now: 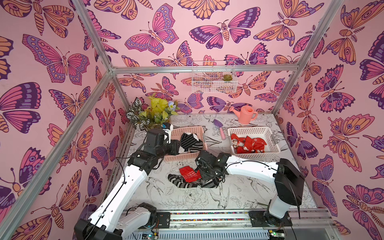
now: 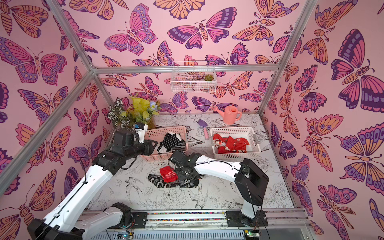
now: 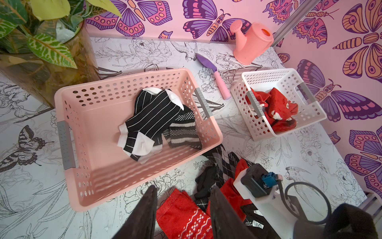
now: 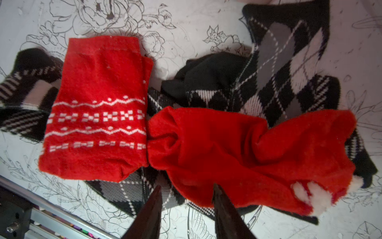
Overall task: Sort the socks into the basket by color
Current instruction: Pick up the sock at the center of the board.
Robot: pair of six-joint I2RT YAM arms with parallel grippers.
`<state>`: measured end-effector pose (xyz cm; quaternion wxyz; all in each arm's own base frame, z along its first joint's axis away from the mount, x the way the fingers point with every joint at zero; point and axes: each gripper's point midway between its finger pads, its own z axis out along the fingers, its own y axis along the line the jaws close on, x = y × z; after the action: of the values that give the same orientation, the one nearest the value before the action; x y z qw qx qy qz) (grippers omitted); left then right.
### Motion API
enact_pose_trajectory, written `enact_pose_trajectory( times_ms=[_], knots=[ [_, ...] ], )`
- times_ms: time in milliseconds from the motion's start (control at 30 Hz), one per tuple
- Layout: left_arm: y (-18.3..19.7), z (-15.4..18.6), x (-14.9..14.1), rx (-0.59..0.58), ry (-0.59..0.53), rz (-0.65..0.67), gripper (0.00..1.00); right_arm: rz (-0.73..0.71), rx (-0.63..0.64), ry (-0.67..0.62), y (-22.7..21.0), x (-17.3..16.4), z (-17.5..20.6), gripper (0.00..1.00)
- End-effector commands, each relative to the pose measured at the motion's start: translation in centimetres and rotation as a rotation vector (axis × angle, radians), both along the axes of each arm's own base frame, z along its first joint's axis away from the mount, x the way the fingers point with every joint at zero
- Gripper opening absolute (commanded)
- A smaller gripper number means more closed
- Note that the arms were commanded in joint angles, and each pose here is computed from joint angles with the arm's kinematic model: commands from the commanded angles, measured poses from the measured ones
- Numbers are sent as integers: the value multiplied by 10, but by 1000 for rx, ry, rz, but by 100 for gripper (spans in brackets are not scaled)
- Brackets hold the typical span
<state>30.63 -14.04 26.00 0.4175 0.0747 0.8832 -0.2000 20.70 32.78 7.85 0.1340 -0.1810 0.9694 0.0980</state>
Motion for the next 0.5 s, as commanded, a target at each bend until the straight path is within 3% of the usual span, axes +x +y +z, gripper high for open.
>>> enact_pose_trajectory(
  times_ms=[0, 467],
  knots=[
    [1, -1, -2, 0, -8, -7, 45, -5, -8, 12, 6, 0, -1, 43],
    [0, -1, -3, -3, -7, -12, 45, -6, -86, 31, 4, 3, -22, 34]
  ],
)
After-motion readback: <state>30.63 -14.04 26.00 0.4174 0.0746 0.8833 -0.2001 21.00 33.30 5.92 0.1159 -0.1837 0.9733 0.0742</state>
